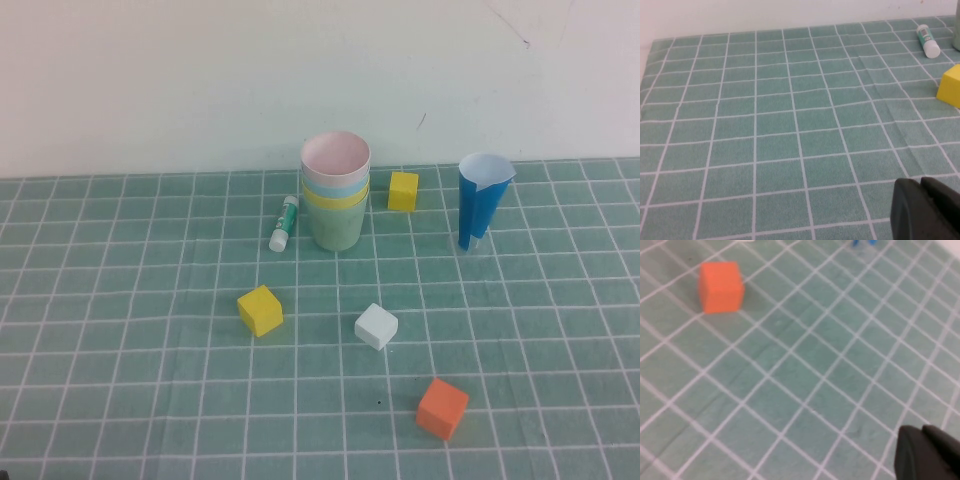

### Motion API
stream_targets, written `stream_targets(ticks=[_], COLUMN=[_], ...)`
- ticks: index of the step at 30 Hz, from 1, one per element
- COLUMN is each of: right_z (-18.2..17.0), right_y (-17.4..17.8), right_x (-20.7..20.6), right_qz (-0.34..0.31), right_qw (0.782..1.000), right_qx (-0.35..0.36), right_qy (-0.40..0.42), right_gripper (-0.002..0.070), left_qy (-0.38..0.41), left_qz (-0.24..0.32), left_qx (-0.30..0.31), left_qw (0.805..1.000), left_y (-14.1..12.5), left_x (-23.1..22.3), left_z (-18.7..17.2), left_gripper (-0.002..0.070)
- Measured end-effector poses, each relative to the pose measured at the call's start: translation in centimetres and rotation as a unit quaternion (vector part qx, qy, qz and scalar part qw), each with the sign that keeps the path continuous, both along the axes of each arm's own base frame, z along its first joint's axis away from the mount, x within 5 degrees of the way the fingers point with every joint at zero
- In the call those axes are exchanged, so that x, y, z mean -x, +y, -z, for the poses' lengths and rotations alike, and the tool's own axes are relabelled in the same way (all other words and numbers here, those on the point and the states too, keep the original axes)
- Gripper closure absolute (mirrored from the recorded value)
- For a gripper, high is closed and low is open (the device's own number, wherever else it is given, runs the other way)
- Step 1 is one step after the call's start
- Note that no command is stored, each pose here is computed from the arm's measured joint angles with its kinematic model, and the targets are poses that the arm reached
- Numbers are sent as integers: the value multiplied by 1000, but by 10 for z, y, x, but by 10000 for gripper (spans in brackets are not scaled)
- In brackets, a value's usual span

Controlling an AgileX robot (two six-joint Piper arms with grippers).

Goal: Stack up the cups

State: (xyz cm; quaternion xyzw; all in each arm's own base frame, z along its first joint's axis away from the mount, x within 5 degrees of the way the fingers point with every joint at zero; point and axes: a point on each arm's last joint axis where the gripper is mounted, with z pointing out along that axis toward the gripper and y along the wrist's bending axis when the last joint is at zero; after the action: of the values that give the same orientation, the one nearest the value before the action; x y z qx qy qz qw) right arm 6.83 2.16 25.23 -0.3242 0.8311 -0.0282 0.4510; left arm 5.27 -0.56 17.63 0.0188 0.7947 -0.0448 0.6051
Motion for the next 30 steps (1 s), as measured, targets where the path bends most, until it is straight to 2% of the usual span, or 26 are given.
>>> stream_targets(ticks=[9,14,30], right_z=[44,77,82], right_y=[-19,-24,-25], right_x=[11,17,17], right_qz=[125,168,176], right_qw=[985,975,973], right_qx=[-37,-48,-50], right_qy=[-113,-139,-141], right_gripper=[678,678,678], left_qy=[0,0,0], left_qz=[0,0,0], left_qx=[0,0,3], left_qw=[1000,1000,1000], left_y=[0,0,0], left_x=[0,0,0], left_z=[0,0,0], left_gripper=[677,677,677])
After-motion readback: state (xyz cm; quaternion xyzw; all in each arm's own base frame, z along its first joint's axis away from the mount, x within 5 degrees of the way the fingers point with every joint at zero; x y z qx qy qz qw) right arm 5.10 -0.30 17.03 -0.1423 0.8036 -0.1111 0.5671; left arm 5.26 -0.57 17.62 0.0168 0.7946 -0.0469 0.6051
